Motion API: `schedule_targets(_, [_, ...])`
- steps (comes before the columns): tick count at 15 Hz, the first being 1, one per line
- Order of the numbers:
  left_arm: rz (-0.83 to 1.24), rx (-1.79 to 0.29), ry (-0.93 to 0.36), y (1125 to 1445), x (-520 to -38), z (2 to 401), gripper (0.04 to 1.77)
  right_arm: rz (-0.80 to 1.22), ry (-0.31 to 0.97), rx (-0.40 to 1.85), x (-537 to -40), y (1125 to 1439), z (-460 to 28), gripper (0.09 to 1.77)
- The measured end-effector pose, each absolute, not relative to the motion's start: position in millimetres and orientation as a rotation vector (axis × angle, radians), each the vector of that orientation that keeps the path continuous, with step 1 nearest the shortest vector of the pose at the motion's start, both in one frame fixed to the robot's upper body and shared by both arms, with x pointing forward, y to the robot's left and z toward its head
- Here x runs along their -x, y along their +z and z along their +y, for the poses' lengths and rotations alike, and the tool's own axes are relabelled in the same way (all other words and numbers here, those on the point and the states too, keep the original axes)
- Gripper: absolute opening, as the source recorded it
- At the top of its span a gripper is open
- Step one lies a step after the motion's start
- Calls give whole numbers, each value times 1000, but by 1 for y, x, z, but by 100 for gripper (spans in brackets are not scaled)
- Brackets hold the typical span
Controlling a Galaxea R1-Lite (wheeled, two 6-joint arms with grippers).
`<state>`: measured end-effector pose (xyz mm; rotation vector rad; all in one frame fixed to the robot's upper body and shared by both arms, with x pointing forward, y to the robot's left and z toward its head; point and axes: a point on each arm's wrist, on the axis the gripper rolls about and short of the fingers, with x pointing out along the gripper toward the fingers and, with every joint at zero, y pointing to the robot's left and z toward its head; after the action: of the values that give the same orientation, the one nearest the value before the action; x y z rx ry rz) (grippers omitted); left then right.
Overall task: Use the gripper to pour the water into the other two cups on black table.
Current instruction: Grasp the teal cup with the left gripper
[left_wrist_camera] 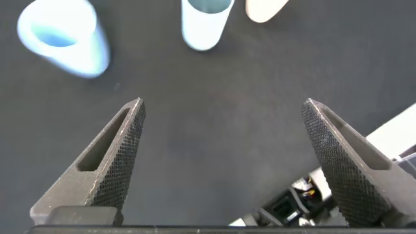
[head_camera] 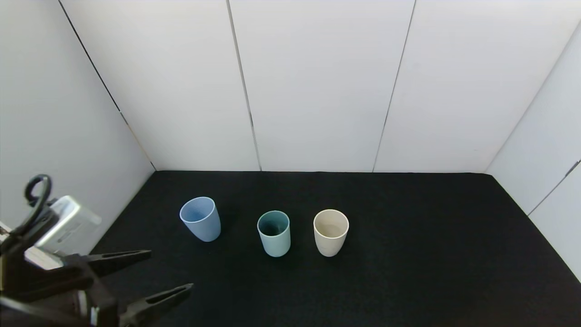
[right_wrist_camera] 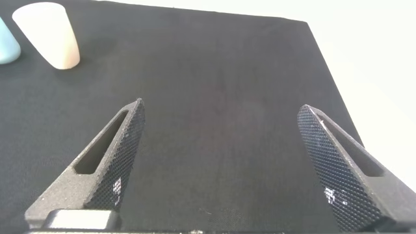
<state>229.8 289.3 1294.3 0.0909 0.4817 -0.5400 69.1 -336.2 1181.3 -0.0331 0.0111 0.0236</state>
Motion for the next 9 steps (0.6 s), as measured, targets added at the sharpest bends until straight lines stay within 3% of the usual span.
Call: schedule_targets(9, [442, -174, -566, 1235, -323, 212, 172, 12, 24, 33, -69, 1181, -336, 171])
